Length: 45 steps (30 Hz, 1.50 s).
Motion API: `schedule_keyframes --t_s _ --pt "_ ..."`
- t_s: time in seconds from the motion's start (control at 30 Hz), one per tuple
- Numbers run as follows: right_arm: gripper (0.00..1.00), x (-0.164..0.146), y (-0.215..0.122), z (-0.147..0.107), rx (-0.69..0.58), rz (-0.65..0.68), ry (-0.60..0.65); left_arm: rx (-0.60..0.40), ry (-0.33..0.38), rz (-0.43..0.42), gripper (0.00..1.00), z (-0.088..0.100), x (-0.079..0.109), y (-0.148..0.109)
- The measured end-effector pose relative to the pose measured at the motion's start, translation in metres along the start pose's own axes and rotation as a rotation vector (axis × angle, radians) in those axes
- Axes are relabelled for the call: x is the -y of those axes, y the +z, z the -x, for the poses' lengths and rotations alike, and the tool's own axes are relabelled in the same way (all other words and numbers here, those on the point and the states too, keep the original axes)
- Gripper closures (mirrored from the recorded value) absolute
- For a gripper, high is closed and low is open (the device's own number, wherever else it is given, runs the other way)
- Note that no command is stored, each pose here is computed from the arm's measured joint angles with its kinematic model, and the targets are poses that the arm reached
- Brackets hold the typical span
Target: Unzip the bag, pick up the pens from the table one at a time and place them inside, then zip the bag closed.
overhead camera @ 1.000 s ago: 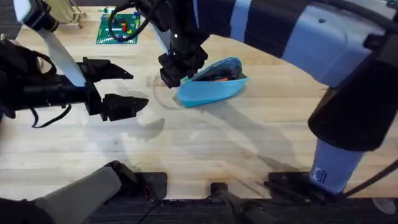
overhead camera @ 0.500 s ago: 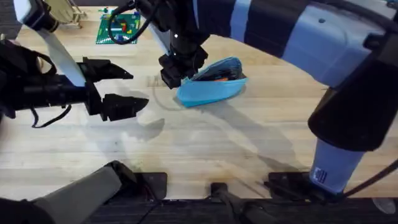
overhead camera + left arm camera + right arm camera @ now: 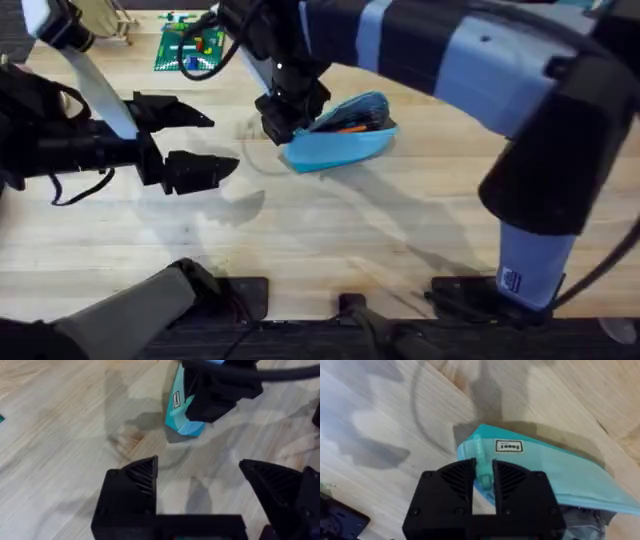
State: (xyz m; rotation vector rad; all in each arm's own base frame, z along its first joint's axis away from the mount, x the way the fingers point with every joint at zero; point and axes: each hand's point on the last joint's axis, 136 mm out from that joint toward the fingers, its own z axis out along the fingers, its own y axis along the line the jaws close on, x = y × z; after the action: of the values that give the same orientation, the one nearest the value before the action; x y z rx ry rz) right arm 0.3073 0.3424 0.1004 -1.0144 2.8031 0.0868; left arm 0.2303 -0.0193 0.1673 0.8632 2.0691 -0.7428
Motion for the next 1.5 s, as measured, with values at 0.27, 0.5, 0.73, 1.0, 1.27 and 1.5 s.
schedule_keyframes --t_s 0.27,0.5,0.73,1.0,1.27,1.5 --pt "0.873 0.0 0.006 -0.001 -0.011 -0.002 0.0 0.0 0.0 0.0 0.007 0.0 0.0 0.0" --pt "0.962 0.0 0.006 -0.001 -0.011 -0.002 0.0 0.0 0.0 0.0 0.007 0.0 0.0 0.0" --pt "0.971 0.0 0.002 -0.002 -0.017 -0.003 -0.001 0.0 0.0 0.0 0.007 0.0 0.0 0.0" --pt "0.97 0.004 -0.021 0.007 0.011 -0.024 0.0 0.0 0.0 0.0 0.007 0.0 0.0 0.0" --pt "0.97 0.005 -0.035 0.012 0.032 -0.03 0.001 0.0 0.0 0.0 0.007 0.0 0.0 0.0" --pt "0.97 0.005 -0.036 0.014 0.038 -0.033 0.001 0.0 -0.003 -0.002 0.007 0.0 0.001 0.0"
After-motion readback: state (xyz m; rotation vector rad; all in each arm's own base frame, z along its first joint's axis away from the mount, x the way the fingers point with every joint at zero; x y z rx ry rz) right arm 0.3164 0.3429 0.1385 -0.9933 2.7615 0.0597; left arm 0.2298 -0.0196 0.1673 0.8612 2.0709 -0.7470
